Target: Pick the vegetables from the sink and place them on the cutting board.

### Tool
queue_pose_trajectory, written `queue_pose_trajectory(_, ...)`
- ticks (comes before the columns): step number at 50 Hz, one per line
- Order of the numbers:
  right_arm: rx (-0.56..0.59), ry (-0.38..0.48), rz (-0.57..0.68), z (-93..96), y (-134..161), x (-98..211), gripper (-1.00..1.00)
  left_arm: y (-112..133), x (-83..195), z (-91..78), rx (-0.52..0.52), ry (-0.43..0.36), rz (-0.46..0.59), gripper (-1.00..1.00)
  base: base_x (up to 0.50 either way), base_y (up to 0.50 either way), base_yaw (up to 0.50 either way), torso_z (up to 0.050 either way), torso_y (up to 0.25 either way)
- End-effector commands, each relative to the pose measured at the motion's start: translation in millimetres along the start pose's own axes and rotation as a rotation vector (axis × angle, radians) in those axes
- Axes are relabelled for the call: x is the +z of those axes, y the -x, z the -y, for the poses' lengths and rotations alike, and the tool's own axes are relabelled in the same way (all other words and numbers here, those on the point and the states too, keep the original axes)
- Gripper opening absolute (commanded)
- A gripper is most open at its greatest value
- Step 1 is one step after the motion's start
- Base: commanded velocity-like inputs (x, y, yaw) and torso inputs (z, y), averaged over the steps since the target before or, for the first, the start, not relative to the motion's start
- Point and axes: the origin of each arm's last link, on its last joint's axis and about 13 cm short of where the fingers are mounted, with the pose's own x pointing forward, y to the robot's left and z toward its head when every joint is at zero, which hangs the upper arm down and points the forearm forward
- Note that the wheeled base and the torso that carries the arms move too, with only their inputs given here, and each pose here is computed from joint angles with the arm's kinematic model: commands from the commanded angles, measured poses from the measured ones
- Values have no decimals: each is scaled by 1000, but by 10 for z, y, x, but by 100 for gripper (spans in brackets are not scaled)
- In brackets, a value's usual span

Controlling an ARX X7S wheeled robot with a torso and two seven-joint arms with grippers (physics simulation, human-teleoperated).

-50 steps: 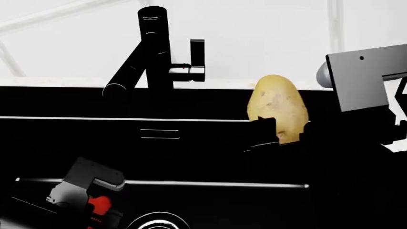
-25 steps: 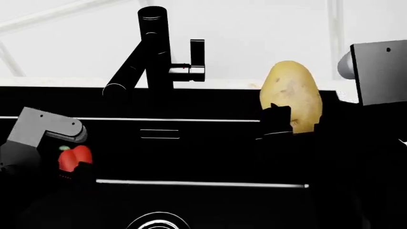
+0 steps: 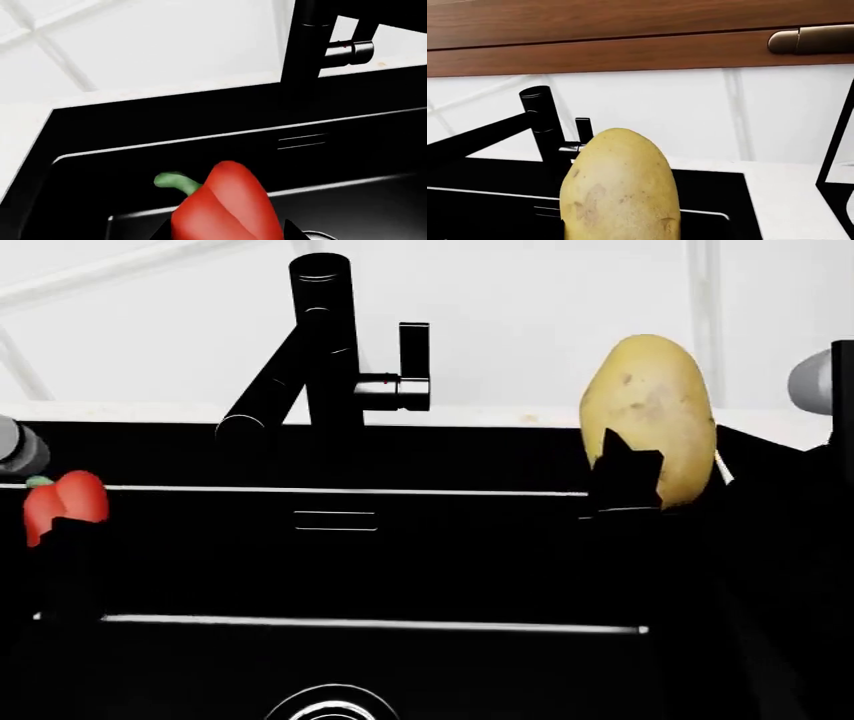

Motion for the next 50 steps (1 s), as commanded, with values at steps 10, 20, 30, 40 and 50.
queue_pose_trajectory(10,-10,28,-14,22,106,-31,-100,291,96,-52,12,-1,61,-100,-270,0,0,0,0)
queue_pose_trajectory(20,-14,35,-18,13,119,-24,-100,311,95,-51,12,1,62,-100,-500,0,0,0,0)
queue_pose_trajectory(30,-14,24,-17,26,117,-61,-100,330,40,-53,7,-3,51,-100,-440,-199,0,0,0)
queue_pose_trajectory(40,-21,4,-9,45,134,-91,-100,379,62,-82,8,-2,59,-100,-104,-484,0,0,0)
queue_pose_trajectory(50,-18,3,-1,58,145,-78,-100,346,91,-44,7,1,66,-100,0,-500,0,0,0)
